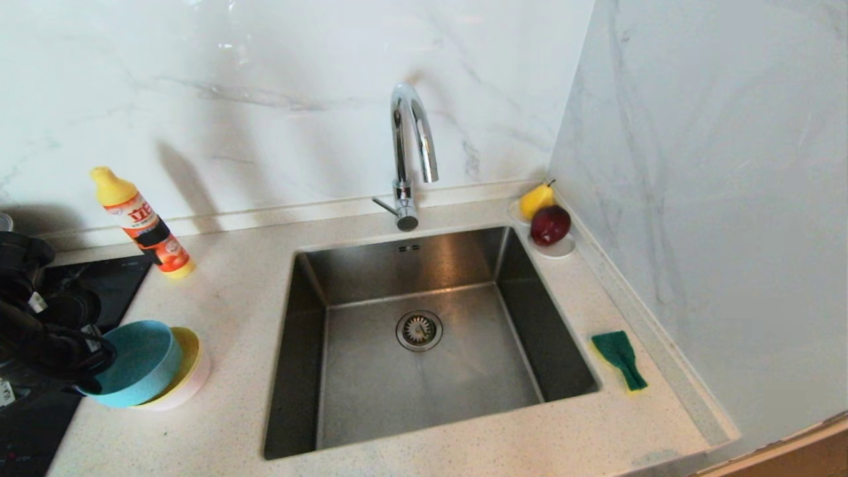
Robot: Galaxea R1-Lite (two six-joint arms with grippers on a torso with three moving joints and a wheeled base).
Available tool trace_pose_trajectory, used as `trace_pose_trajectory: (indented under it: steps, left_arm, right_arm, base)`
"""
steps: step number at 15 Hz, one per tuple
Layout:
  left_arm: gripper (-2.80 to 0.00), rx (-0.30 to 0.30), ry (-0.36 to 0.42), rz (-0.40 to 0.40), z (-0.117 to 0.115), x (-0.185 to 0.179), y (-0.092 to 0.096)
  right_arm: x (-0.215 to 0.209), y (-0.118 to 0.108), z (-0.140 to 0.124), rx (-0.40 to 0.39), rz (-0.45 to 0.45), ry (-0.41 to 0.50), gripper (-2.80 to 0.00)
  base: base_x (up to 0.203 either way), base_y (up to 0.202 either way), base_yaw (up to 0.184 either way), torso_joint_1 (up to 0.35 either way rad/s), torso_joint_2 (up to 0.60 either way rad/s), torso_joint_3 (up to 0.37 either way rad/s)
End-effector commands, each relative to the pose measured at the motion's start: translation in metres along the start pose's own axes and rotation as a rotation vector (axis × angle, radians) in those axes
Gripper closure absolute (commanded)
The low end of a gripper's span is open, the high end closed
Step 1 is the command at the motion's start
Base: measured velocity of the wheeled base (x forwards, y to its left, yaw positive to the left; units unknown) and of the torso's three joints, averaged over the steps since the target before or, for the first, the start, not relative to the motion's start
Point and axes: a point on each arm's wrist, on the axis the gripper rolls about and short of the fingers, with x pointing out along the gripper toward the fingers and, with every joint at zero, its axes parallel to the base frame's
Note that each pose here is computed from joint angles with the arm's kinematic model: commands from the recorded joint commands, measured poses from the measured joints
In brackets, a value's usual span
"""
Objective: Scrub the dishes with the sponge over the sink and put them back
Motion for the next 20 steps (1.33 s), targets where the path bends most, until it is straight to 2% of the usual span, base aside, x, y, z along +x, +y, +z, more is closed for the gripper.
trace_pose_trajectory:
  steps: [1, 2, 7, 12, 14, 17, 18, 20]
  left_arm:
    - [-1.92, 0.000, 0.020, 0.008, 0.000, 0.005, 0.001]
    - [-2.80, 0.000, 0.016, 0.004, -0.001, 0.003, 0.001]
    - [-2.80, -0.003, -0.018, -0.028, 0.001, -0.008, 0.000]
    - [-2.80, -0.004, -0.015, -0.038, 0.000, -0.010, 0.000]
    - [-2.80, -0.008, -0.051, -0.069, 0.002, -0.024, 0.000]
    - [-2.80, -0.006, -0.154, -0.157, 0.006, -0.066, -0.002]
    - [0.00, -0.002, -0.181, -0.175, 0.009, -0.076, -0.003]
    - [0.00, 0.008, -0.249, -0.212, 0.015, -0.095, -0.007]
  right_arm:
    - [0.000, 0.000, 0.000, -0.001, 0.001, 0.000, 0.00]
    - [0.000, 0.000, 0.000, -0.001, 0.001, -0.001, 0.00]
    - [0.000, 0.000, 0.000, -0.001, 0.000, -0.001, 0.00]
    - [0.000, 0.000, 0.000, -0.001, 0.000, -0.001, 0.00]
    - [0.000, 0.000, 0.000, -0.001, 0.002, 0.000, 0.00]
    - [0.000, 0.000, 0.000, -0.001, 0.001, -0.001, 0.00]
    - [0.000, 0.000, 0.000, -0.001, 0.000, 0.000, 0.00]
    - [0.000, 0.000, 0.000, -0.001, 0.001, -0.002, 0.00]
  base:
    - [0.000, 0.000, 0.000, 0.000, 0.00, 0.000]
    - [0.000, 0.000, 0.000, 0.000, 0.00, 0.000]
    - [0.000, 0.000, 0.000, 0.000, 0.00, 0.000]
    - [0.000, 0.000, 0.000, 0.000, 0.00, 0.000]
    - [0.000, 0.000, 0.000, 0.000, 0.00, 0.000]
    - [0.000, 0.000, 0.000, 0.000, 0.00, 0.000]
    - [0.000, 0.000, 0.000, 0.000, 0.00, 0.000]
    - [0.000, 0.000, 0.000, 0.000, 0.00, 0.000]
